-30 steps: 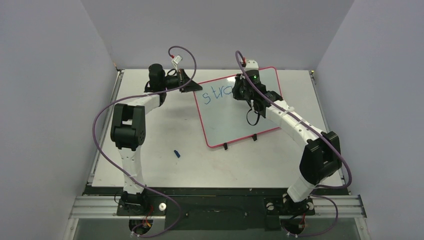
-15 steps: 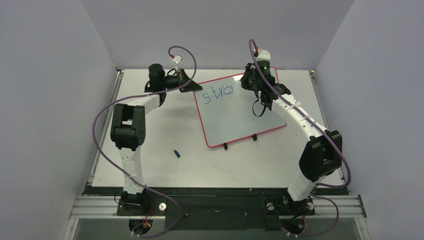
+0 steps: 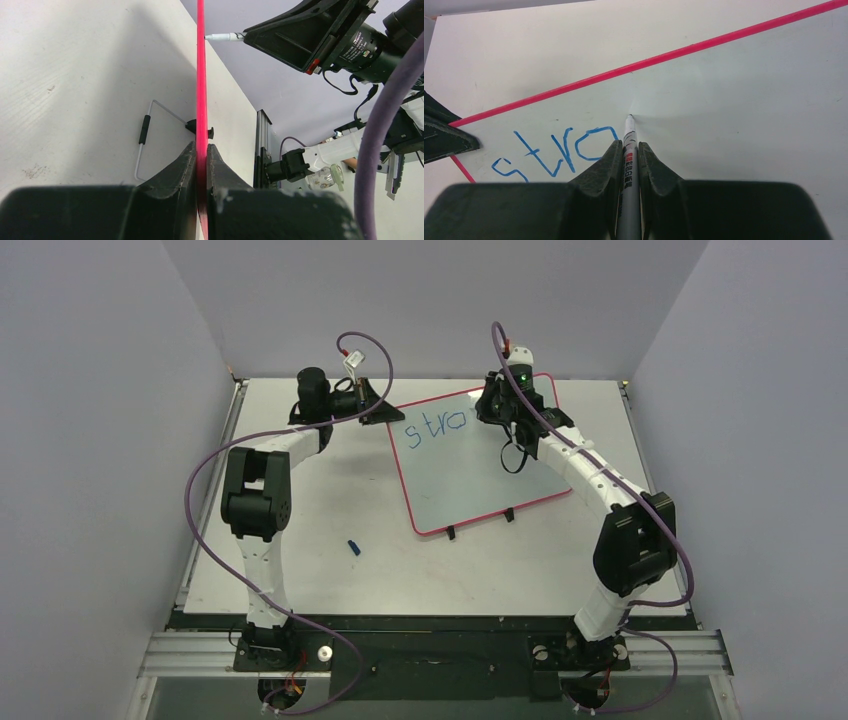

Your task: Write a sentence on the whiteboard

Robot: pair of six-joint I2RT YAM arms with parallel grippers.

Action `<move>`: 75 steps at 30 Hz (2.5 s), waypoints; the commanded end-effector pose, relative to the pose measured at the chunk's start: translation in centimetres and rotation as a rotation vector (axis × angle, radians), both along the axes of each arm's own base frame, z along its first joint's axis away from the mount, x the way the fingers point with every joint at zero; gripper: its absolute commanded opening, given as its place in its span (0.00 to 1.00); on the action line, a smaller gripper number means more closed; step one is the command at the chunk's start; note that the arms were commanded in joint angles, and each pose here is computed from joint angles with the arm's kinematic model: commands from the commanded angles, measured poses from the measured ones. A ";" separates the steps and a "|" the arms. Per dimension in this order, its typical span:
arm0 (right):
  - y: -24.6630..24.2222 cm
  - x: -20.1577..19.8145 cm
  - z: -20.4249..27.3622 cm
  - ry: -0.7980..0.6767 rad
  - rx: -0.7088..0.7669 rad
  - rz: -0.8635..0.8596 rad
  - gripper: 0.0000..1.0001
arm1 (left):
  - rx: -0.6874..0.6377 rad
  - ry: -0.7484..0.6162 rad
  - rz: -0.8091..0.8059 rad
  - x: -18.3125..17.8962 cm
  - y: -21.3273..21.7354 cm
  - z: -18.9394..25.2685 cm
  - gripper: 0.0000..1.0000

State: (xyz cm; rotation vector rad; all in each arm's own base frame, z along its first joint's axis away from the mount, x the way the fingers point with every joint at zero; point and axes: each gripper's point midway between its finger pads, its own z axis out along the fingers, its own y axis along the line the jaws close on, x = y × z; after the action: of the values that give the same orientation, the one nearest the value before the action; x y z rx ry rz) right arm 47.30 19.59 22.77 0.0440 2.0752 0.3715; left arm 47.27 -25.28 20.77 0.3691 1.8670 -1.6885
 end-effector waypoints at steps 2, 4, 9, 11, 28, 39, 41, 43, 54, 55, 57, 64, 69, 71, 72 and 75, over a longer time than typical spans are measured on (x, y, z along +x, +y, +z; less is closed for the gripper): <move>0.3 0.4 0.8 -0.031 0.024 0.002 0.00 | -0.018 -0.184 -0.071 -1.9 -0.1 5.1 0.00; 0.1 0.1 0.2 -0.020 0.016 0.002 0.00 | -0.019 -0.187 -0.071 -1.9 -0.1 5.2 0.00; -0.2 -1.1 -1.1 0.006 0.004 0.007 0.00 | -0.019 -0.188 -0.071 -1.9 -0.2 5.3 0.00; -0.2 -1.6 -1.6 0.018 0.001 0.010 0.00 | -0.020 -0.191 -0.070 -1.8 -0.2 5.4 0.00; 0.6 -1.1 -0.1 0.004 -0.001 0.016 0.00 | -0.020 -0.197 -0.074 -2.0 -0.1 5.6 0.00; 0.0 1.1 0.8 -0.009 -0.016 -0.024 0.00 | -0.020 -0.196 -0.073 -2.0 -0.1 5.6 0.00; -0.1 1.4 0.7 -0.006 -0.022 -0.033 0.00 | -0.020 -0.197 -0.073 -2.0 -0.1 5.6 0.00; -0.5 1.6 0.6 -0.002 -0.027 -0.046 0.00 | -0.020 -0.198 -0.074 -2.1 -0.1 5.6 0.00; -1.3 1.4 -0.1 0.018 -0.034 -0.063 0.00 | -0.020 -0.201 -0.075 -2.1 -0.2 5.7 0.00; -1.4 1.2 -0.2 0.021 -0.035 -0.062 0.00 | -0.020 -0.202 -0.075 -2.1 -0.2 5.7 0.00; -1.5 0.9 -0.4 0.027 -0.036 -0.062 0.00 | -0.020 -0.202 -0.074 -2.1 -0.2 5.8 0.00; -1.7 -0.3 -1.3 0.050 -0.031 -0.055 0.00 | -0.021 -0.203 -0.074 -2.1 -0.2 5.8 0.00; -1.9 -1.0 -1.6 0.058 -0.029 -0.054 0.00 | -0.021 -0.203 -0.072 -2.1 -0.2 5.8 0.00; -2.0 -1.2 -1.6 0.059 -0.029 -0.053 0.00 | -0.021 -0.204 -0.074 -2.2 -0.2 5.9 0.00; -2.0 -1.4 -1.6 0.059 -0.029 -0.053 0.00 | -0.021 -0.203 -0.073 -2.1 -0.2 5.9 0.00; -2.2 -1.7 -1.2 0.052 -0.030 -0.056 0.00 | -0.021 -0.204 -0.072 -2.1 -0.1 5.9 0.00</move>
State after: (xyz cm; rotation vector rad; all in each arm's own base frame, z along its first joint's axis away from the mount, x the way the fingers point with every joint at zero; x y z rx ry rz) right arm 46.43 18.05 20.46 0.0757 2.1430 0.3107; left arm 47.37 -25.12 20.62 0.3284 1.8965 -1.6873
